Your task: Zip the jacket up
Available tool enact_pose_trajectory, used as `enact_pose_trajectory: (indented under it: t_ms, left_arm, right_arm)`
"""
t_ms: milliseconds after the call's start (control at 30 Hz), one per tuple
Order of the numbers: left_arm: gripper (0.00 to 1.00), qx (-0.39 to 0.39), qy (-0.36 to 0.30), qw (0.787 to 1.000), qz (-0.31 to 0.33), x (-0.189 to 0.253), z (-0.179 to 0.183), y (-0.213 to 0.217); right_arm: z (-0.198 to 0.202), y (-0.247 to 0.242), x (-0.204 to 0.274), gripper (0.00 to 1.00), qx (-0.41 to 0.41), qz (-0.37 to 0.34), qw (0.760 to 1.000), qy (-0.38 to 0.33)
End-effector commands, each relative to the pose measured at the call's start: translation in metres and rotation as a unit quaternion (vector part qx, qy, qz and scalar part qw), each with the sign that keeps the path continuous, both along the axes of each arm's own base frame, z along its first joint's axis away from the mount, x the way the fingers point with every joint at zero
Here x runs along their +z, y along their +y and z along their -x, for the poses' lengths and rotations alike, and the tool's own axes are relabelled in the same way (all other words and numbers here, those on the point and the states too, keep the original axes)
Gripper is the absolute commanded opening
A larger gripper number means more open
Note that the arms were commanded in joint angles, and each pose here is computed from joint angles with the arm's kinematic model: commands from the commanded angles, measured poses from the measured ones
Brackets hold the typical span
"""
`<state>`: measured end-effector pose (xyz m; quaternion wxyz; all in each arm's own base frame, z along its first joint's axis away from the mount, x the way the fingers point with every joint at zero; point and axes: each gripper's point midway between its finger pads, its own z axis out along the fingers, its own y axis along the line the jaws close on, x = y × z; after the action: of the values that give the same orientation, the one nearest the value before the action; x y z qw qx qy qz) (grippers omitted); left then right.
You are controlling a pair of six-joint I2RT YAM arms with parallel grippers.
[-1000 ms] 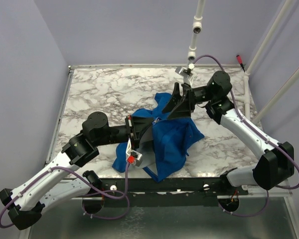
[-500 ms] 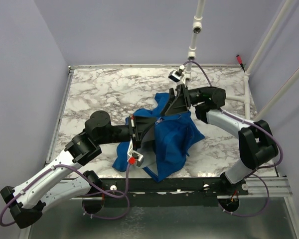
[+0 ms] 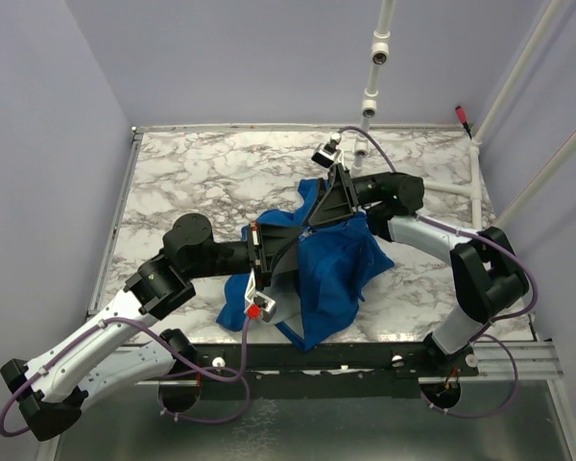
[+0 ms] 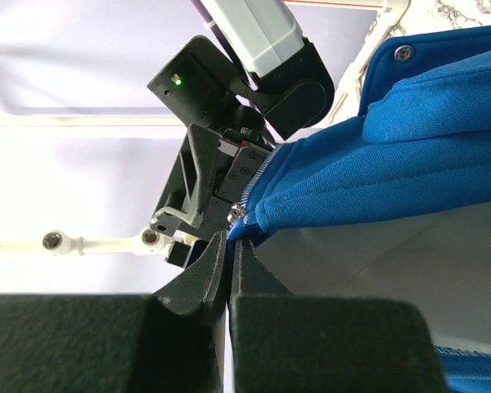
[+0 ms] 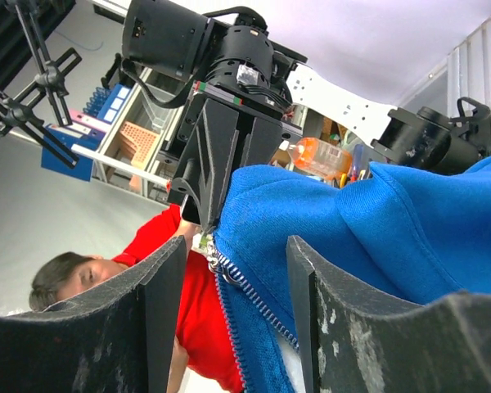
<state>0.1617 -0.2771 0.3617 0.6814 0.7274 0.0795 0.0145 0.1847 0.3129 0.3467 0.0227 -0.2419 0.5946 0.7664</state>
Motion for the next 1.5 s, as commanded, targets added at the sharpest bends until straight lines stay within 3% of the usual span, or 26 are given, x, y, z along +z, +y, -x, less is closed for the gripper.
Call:
enact_pose_trajectory:
  t_ms: [0,300,700,1033,1200,1467]
  left_arm:
    - [0.0,-0.018,-0.042,0.998,0.032,0.029,0.008,0.0]
    - [0.0,-0.019,-0.05,0.998,0.032,0.028,0.01,0.002]
    - [0.0,-0.018,-0.054,0.998,0.036,0.03,0.012,0.004]
    - [0.0,-0.018,-0.054,0.998,0.037,0.032,0.012,0.004]
    - [0.0,-0.02,-0.055,0.998,0.036,0.033,0.011,0.002]
    - [0.0,-0.024,-0.058,0.997,0.036,0.035,0.012,0.0]
  right_arm:
    - [0.025,-0.009,0.02,0.54,0.002,-0.08,0.991,-0.105]
    - [0.037,-0.019,0.042,0.48,-0.011,-0.108,0.986,-0.128]
    - [0.038,-0.031,0.034,0.44,-0.036,-0.105,0.987,-0.12]
    - [0.014,-0.062,0.021,0.52,-0.085,-0.019,0.981,-0.173]
    - [0.0,-0.057,0.0,0.53,-0.108,0.032,0.981,-0.156]
    - [-0.019,-0.05,-0.003,0.57,-0.121,0.008,0.982,-0.143]
